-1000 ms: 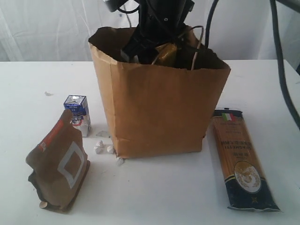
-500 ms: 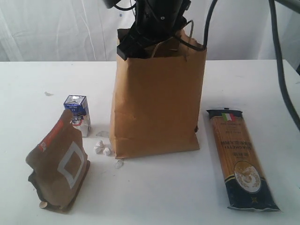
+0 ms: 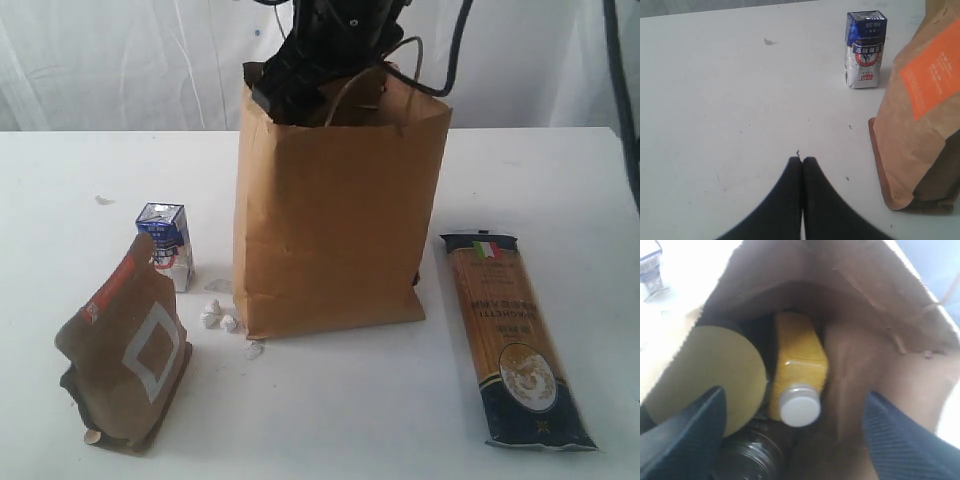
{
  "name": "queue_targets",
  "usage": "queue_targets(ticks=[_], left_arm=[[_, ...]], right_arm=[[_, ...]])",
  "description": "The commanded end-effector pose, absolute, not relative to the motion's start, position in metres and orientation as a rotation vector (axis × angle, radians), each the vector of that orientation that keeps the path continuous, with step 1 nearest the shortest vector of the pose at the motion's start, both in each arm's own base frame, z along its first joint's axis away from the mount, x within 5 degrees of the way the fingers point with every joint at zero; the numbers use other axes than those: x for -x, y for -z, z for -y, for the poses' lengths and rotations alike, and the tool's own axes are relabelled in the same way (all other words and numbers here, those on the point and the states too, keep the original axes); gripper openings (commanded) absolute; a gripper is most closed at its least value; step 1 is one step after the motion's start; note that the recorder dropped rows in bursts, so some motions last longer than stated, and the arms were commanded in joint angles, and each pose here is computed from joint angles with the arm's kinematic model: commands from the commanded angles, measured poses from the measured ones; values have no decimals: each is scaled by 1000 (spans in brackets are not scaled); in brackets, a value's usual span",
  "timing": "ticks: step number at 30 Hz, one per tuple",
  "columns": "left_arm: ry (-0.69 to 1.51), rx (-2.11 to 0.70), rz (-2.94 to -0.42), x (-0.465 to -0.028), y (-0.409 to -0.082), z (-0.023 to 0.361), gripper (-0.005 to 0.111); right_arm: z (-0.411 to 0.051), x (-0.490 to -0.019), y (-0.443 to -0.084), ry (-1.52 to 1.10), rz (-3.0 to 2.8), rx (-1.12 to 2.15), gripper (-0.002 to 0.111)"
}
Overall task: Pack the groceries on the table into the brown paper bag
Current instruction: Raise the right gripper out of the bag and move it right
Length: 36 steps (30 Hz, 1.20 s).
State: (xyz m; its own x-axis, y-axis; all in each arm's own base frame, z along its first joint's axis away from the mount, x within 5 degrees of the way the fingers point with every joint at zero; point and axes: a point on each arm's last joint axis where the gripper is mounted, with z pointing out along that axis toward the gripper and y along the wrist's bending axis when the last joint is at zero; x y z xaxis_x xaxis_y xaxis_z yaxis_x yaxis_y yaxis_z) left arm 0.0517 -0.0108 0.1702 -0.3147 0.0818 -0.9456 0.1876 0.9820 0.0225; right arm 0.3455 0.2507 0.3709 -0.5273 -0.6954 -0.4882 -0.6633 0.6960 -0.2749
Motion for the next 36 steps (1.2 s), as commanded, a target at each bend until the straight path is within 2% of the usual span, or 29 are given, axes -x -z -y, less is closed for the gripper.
queue_targets(ticks=[1,14,24,30,36], left_arm=[[106,-194,-1893,-52,-169,11,0],[106,-194,-1893,-52,-169,11,0],[106,-194,-1893,-52,-169,11,0],[106,-194,-1893,-52,-169,11,0],[106,-194,-1893,-52,-169,11,0]], right_arm=[[-236,-336,-400,107,-2278,940,70],[-236,-302,-441,8,-2159,933,62],[-222,-251,-496,-137,-1997,835,32],[-210,-218,-517,-196,-1938,810,1],[-174,-180,-510,-273,-1920,721,0]])
